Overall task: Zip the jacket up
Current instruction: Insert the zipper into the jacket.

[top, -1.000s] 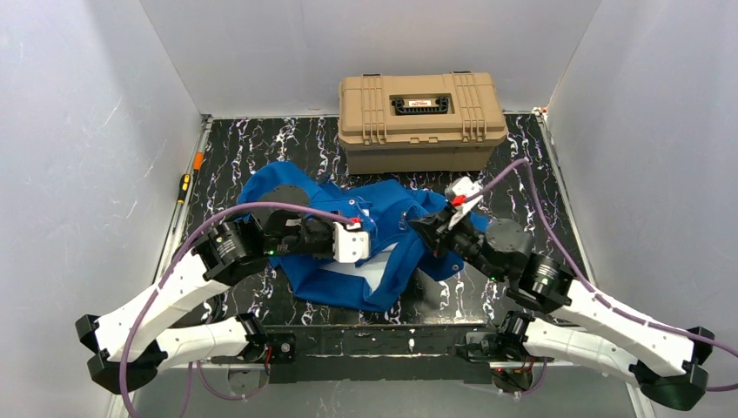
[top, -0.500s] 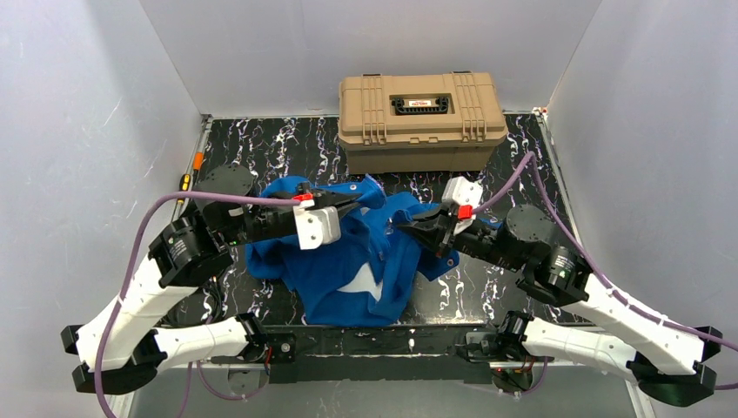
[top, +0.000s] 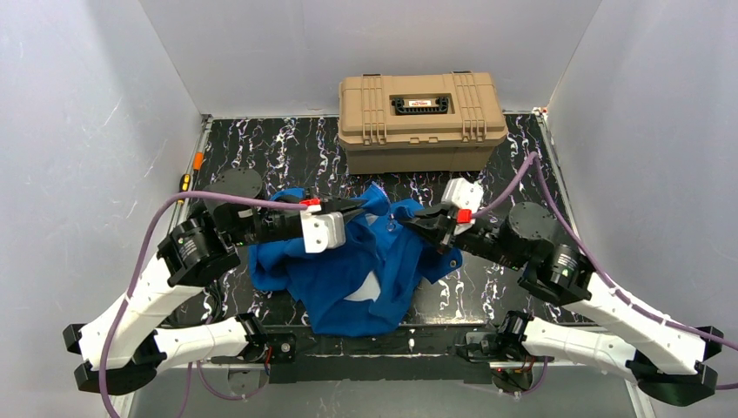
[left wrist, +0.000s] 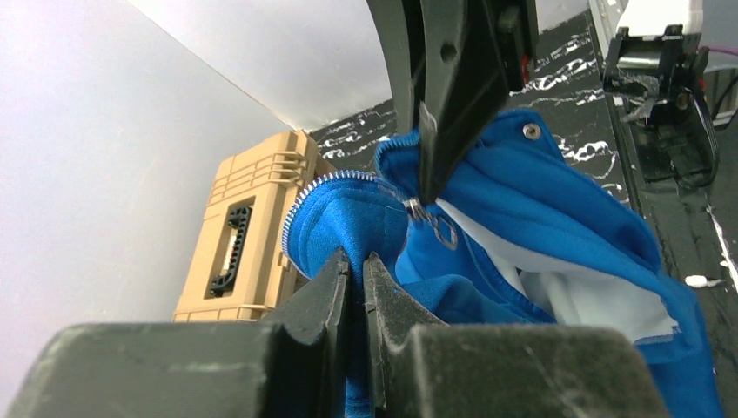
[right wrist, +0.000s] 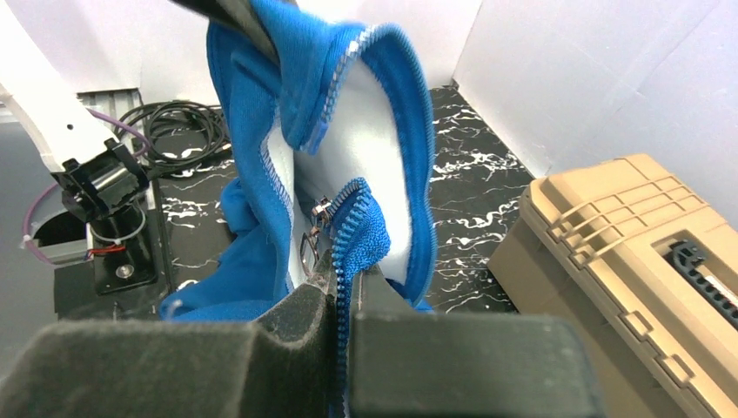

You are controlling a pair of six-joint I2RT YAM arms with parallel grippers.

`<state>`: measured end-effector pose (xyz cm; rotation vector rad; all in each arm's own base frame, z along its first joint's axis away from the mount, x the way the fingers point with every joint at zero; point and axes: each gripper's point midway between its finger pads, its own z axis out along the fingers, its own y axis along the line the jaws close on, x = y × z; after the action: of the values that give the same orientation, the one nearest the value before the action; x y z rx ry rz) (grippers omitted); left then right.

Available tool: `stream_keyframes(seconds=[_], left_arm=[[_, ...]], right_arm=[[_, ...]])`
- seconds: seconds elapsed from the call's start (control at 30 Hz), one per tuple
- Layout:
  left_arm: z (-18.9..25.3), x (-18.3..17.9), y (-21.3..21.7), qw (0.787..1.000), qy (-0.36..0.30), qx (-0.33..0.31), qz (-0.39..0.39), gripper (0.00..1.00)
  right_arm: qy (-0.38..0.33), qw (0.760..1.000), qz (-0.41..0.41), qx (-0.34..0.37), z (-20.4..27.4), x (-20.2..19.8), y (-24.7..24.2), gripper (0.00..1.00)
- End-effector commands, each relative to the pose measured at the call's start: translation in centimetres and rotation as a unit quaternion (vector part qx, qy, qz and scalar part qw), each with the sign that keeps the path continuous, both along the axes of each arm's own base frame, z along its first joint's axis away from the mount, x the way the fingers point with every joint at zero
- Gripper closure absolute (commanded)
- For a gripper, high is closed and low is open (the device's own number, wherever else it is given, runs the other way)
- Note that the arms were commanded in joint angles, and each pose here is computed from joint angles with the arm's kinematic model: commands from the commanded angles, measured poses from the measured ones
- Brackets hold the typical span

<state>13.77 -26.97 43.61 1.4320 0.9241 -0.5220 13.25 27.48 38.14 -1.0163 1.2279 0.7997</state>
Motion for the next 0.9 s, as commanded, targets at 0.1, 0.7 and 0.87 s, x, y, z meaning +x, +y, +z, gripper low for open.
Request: stream_keyframes(seconds=[0.1,0.7,0.87], left_arm=[[-0.3,-0.3,-0.6,1.000,-0.013,-0.009,-0.016,1.00],[-0.8,-0.5,-0.3,0.998,-0.055,0.006,-0.032,1.00],[-0.8,-0.1,0.3,0.997,-0.071,0.020,-0.016,1.00]], right_arm=[[-0.036,0.997,-0.016,0.060,3.8,-0.4,-1.9,0.99],[0.008,0.999,-0.022,0.028,2.4,0.3,-0.8,0.99],[-0.010,0.999,-0.026,0.021,2.0,0.4,-1.2,0.99]])
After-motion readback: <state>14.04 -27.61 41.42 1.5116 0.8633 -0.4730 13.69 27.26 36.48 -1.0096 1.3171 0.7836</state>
